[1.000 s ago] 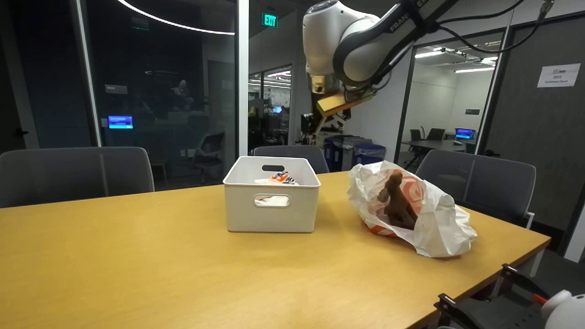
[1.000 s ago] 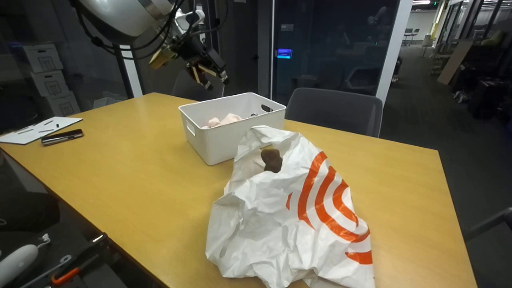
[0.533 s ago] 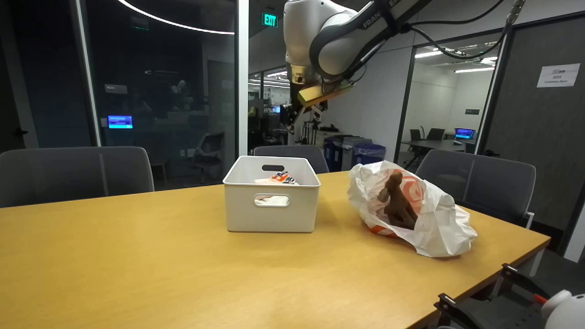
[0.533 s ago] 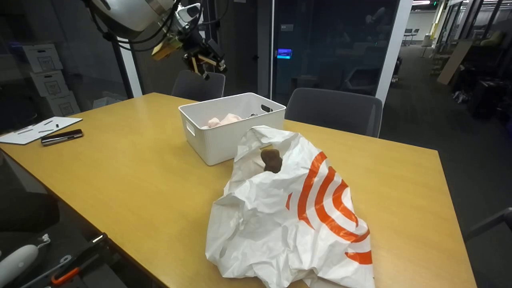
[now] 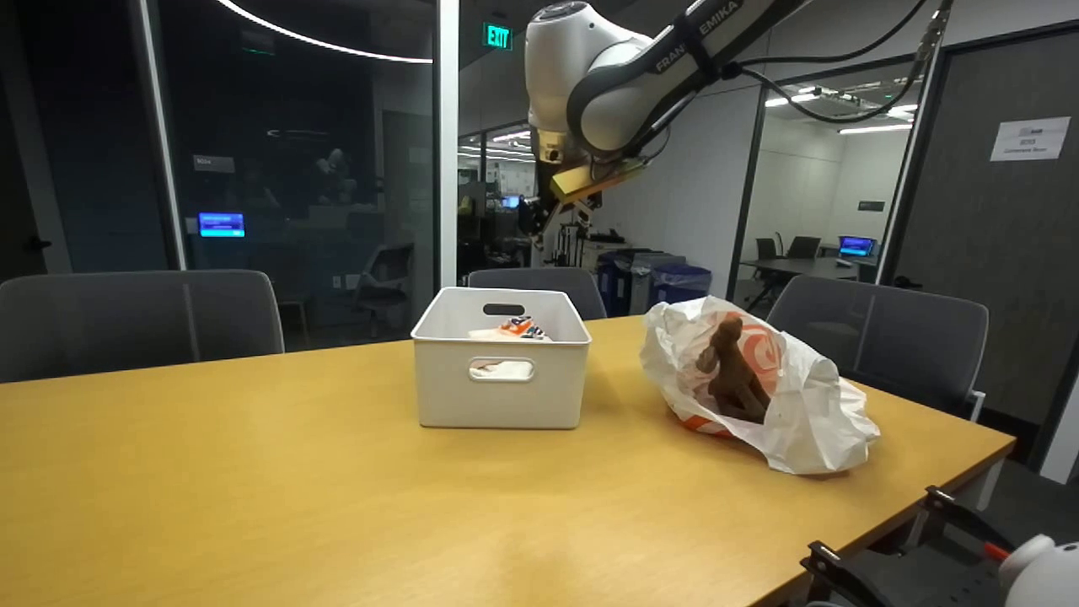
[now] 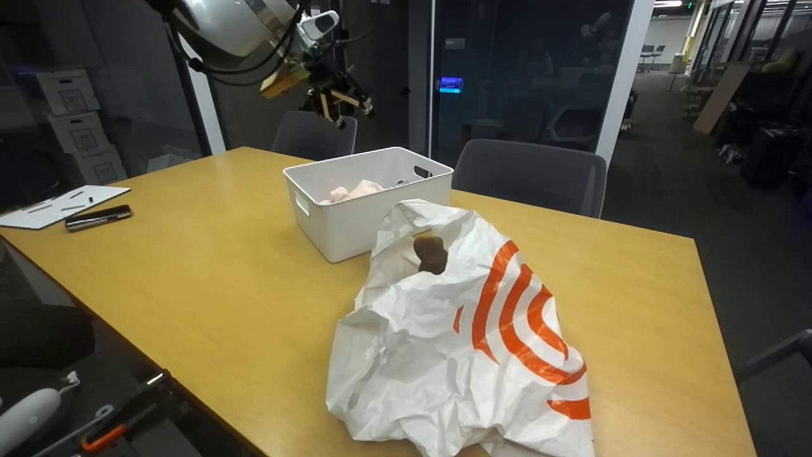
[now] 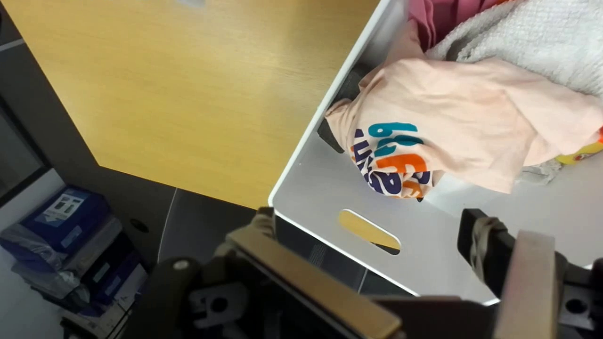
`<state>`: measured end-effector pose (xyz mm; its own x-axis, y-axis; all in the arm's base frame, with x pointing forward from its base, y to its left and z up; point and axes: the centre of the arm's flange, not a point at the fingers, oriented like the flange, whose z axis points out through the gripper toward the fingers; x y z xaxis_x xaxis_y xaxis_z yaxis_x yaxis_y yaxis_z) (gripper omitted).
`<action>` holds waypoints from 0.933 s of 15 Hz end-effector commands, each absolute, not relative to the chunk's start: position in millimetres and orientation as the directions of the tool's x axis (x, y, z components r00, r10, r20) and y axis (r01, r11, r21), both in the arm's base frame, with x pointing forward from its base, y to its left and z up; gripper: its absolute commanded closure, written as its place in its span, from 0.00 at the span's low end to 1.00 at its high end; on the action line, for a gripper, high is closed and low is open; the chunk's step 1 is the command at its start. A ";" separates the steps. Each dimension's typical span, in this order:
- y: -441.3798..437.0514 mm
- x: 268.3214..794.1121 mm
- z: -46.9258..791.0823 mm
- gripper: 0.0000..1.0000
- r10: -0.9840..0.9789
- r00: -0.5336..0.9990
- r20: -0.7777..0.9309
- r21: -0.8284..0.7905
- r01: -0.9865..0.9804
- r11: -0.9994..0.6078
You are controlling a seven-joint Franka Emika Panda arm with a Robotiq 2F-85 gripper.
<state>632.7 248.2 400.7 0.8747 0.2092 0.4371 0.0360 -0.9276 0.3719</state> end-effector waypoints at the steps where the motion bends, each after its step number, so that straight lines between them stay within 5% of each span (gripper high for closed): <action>1: 236.6 690.7 399.8 0.00 0.239 0.876 0.419 0.357 0.084 -0.931; 14: 226.1 762.5 318.5 0.00 0.411 0.877 0.249 0.205 0.367 -0.907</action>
